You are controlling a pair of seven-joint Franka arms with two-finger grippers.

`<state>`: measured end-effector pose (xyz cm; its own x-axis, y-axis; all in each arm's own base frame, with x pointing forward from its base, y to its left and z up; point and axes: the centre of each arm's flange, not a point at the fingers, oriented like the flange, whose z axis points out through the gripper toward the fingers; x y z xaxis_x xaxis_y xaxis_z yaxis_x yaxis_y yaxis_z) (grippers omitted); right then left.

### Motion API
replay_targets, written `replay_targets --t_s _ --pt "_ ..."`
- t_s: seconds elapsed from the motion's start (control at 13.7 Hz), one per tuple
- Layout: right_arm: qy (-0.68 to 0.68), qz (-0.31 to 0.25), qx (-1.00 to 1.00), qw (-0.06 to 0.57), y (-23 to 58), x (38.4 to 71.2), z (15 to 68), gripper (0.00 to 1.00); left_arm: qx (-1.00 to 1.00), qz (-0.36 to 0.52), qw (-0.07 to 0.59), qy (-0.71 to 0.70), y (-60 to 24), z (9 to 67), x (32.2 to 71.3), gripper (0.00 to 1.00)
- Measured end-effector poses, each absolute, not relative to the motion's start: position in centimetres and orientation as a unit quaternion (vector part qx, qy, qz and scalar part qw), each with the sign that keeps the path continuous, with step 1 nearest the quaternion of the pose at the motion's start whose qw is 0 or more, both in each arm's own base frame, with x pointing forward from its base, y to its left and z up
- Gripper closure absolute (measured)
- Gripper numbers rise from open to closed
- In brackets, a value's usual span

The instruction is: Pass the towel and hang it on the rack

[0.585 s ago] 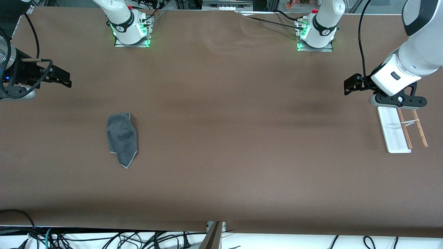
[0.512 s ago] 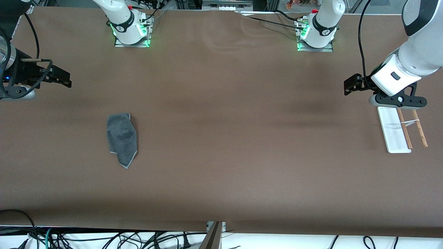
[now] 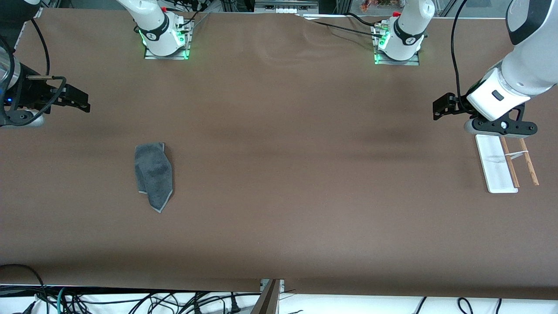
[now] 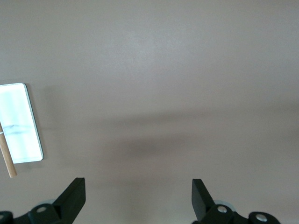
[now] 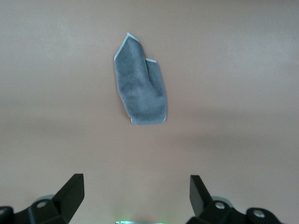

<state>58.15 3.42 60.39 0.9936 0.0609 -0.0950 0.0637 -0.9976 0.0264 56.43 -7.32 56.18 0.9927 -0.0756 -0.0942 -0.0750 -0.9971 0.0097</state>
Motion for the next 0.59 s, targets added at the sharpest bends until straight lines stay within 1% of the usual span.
replay_targets --t_s 0.22,0.59 --pt "0.037 -0.037 0.999 0.012 4.0 60.0 58.3 0.00 0.998 -0.047 0.003 -0.038 -7.3 56.2 56.4 0.00" --pt "0.044 -0.042 0.998 0.005 4.8 64.1 51.0 0.00 0.998 -0.047 0.003 -0.038 -7.3 56.2 56.5 0.00"
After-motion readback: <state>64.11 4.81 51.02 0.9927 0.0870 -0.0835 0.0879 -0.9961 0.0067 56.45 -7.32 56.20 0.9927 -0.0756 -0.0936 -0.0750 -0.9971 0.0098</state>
